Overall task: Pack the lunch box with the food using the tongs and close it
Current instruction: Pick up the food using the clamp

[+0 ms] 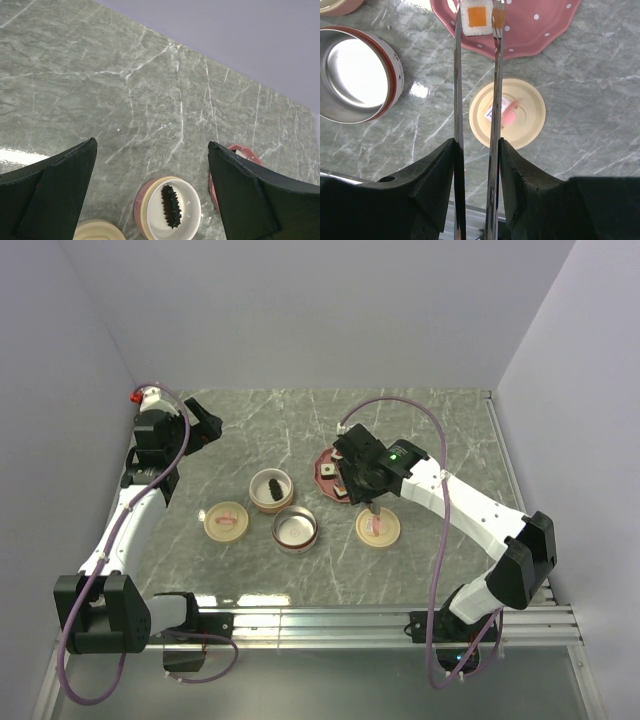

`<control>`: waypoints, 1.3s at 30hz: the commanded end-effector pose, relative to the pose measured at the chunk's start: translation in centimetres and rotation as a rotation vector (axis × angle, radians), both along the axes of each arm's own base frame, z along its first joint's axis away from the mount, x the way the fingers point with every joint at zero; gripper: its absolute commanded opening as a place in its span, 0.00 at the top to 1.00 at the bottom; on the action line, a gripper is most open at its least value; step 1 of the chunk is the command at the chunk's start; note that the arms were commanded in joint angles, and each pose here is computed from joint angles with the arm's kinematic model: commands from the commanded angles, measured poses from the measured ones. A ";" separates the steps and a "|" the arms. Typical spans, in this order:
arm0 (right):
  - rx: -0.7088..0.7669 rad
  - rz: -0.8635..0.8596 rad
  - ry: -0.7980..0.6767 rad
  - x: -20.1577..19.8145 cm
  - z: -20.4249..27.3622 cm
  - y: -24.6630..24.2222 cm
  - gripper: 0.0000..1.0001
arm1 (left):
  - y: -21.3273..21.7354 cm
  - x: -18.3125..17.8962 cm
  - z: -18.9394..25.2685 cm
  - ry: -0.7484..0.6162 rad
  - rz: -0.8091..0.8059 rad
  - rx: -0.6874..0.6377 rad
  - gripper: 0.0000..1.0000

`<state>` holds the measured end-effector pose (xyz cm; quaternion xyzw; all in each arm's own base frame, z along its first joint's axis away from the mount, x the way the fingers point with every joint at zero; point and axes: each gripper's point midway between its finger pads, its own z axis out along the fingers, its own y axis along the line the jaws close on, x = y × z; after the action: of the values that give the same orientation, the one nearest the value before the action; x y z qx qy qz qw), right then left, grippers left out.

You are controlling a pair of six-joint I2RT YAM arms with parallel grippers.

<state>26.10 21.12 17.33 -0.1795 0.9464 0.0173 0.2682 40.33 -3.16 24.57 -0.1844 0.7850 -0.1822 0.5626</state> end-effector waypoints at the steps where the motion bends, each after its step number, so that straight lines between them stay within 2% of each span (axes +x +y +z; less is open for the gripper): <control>1: 0.034 0.015 -0.045 0.7 1.2 0.9 0.53 | -0.2 -0.2 1.5 -0.058 -0.004 -0.003 0.01; 13: 0.000 0.031 -0.022 0.6 -0.2 0.7 0.50 | -0.2 -0.3 1.5 -0.056 -0.005 -0.005 0.00; 39: -0.057 0.056 0.056 0.0 -3.4 0.5 0.51 | -0.3 -0.1 1.0 -0.043 -0.004 -0.011 0.00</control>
<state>25.80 21.12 14.05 -0.2060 0.9507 0.0006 0.2319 40.20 -3.16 24.22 -0.1850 0.7866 -0.1818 0.5603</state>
